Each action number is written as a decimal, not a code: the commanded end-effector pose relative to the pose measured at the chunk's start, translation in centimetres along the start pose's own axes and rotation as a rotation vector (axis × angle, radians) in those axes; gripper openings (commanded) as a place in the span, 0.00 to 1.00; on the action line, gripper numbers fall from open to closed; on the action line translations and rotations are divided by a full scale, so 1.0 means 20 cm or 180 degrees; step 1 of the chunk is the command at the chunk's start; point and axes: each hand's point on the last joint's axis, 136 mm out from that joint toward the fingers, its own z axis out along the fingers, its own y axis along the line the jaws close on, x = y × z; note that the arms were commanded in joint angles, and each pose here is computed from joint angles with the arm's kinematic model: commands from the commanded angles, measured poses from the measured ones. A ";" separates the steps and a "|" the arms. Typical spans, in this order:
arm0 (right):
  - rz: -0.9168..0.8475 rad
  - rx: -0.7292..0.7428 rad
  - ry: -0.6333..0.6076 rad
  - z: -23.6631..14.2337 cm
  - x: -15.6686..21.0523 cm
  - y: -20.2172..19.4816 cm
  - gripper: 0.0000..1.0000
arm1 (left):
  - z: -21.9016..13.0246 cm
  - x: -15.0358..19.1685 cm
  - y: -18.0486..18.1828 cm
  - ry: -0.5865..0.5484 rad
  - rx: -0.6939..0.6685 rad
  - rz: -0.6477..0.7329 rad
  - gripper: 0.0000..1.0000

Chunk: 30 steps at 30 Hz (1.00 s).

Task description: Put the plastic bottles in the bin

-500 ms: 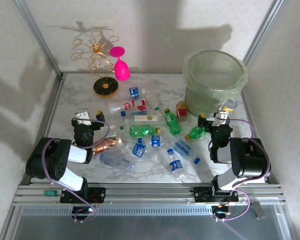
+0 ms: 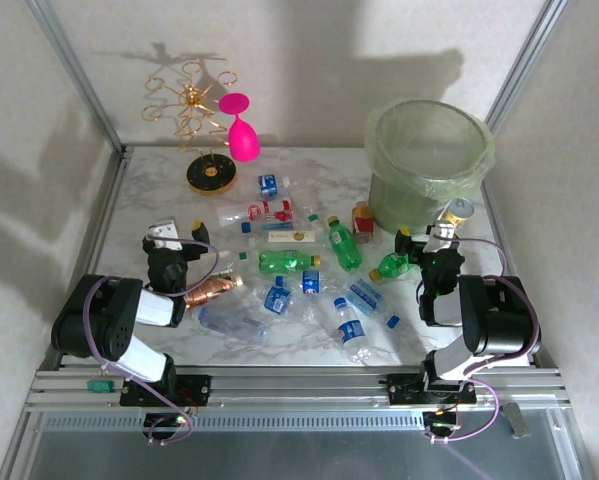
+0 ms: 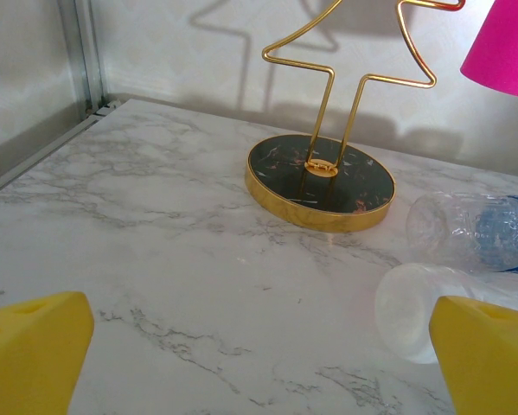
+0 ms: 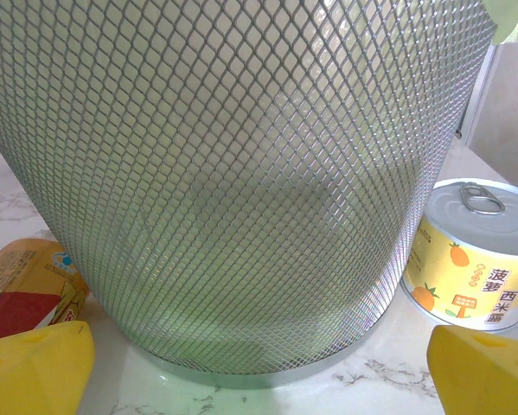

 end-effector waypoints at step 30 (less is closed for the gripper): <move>-0.0164 -0.0191 -0.0012 0.06 -0.14 0.08 0.99 | -0.06 -0.08 0.06 -0.0207 -0.0204 -0.0107 0.99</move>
